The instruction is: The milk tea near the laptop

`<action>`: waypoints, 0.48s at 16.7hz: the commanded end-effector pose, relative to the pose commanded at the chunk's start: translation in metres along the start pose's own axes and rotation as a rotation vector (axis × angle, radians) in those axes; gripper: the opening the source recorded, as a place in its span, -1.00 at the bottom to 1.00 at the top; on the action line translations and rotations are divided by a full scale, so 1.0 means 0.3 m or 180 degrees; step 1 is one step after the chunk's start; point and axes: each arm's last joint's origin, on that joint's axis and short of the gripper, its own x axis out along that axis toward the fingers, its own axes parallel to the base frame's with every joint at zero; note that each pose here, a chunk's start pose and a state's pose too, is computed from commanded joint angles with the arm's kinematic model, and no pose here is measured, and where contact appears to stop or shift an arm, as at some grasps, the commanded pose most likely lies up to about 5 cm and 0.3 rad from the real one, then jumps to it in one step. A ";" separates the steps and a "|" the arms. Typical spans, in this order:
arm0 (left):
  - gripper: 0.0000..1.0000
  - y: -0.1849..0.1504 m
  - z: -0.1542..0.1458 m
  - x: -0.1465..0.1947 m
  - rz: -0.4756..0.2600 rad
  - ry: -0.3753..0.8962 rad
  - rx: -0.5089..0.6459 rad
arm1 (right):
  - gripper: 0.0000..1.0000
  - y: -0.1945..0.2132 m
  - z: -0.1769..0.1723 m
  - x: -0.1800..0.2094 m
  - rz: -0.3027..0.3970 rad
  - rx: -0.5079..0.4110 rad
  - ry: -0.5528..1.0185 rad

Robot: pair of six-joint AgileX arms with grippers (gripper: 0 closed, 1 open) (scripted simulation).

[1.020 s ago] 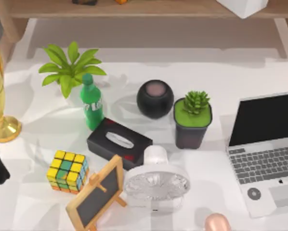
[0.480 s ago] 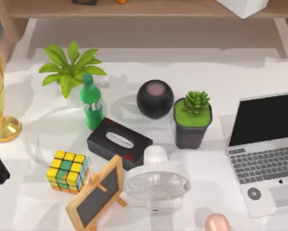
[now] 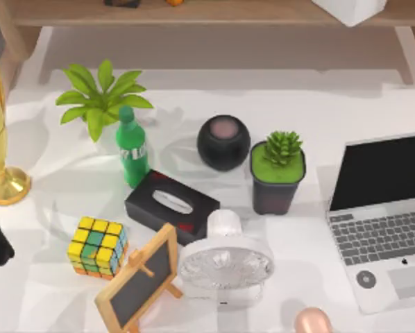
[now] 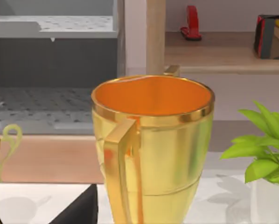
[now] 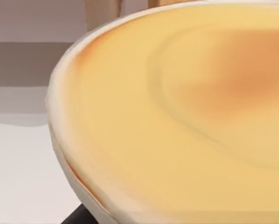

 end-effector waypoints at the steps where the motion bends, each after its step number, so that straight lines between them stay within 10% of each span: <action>1: 1.00 0.000 0.000 0.000 0.0000 0.0000 0.0000 | -1.00 0.000 0.000 0.000 0.0000 0.0000 0.0000; 8: 1.00 0.000 0.000 0.000 0.0000 0.0000 0.0000 | -1.00 -0.049 0.121 -0.025 -0.0149 -0.0157 -0.0440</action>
